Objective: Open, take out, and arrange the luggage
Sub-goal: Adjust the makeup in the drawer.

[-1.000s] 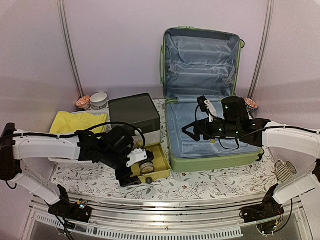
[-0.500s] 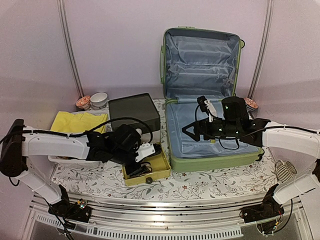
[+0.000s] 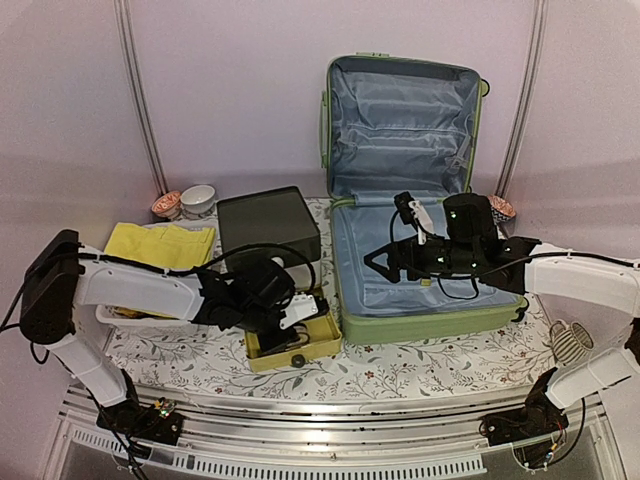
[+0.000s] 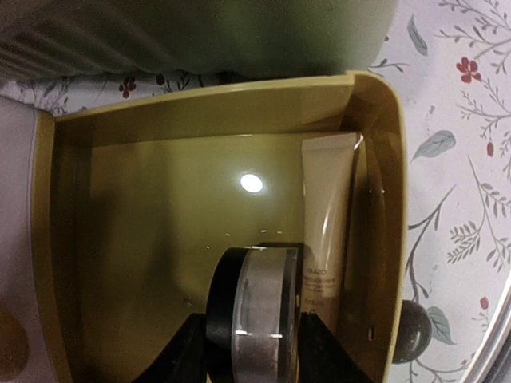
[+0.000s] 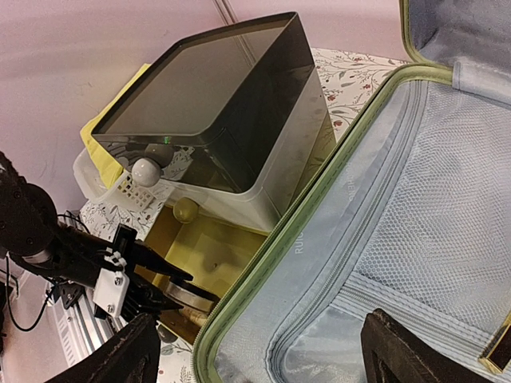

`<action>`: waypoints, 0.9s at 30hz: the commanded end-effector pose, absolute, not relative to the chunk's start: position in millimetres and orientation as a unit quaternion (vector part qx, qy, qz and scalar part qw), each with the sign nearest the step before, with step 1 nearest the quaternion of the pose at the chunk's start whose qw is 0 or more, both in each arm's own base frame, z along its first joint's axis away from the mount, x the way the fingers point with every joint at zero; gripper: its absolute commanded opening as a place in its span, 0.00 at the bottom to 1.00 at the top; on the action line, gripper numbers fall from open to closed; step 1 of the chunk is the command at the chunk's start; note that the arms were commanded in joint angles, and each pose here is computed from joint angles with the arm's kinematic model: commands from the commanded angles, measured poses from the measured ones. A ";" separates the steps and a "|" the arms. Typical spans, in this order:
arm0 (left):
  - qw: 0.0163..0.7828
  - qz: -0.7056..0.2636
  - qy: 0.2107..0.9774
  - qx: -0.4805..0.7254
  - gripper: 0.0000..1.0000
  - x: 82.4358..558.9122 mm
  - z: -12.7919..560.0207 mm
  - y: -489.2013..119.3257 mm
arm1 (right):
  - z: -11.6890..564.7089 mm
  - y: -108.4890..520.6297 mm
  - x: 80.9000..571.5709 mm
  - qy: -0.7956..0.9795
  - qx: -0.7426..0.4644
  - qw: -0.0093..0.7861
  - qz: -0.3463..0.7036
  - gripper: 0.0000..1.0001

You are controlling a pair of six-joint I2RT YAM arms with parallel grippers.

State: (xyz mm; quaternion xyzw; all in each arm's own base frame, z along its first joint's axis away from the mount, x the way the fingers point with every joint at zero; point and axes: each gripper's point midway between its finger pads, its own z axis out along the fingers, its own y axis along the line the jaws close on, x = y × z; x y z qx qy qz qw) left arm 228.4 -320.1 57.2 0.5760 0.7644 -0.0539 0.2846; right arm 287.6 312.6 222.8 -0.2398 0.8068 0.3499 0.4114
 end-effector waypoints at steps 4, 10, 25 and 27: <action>0.288 -0.028 0.765 0.575 0.02 242.7 60.1 -321.7 | 223.4 305.7 288.4 0.807 -0.232 0.419 0.345 0.88; 0.311 0.032 0.776 0.547 0.00 252.3 69.8 -312.1 | 222.3 304.6 288.0 0.808 -0.231 0.419 0.344 0.88; 0.280 0.256 0.757 0.532 0.16 251.4 18.1 -290.6 | 221.9 307.3 288.0 0.807 -0.230 0.417 0.350 0.88; 0.275 0.228 0.763 0.539 0.40 246.3 16.5 -297.9 | 221.2 306.1 288.0 0.808 -0.229 0.416 0.349 0.88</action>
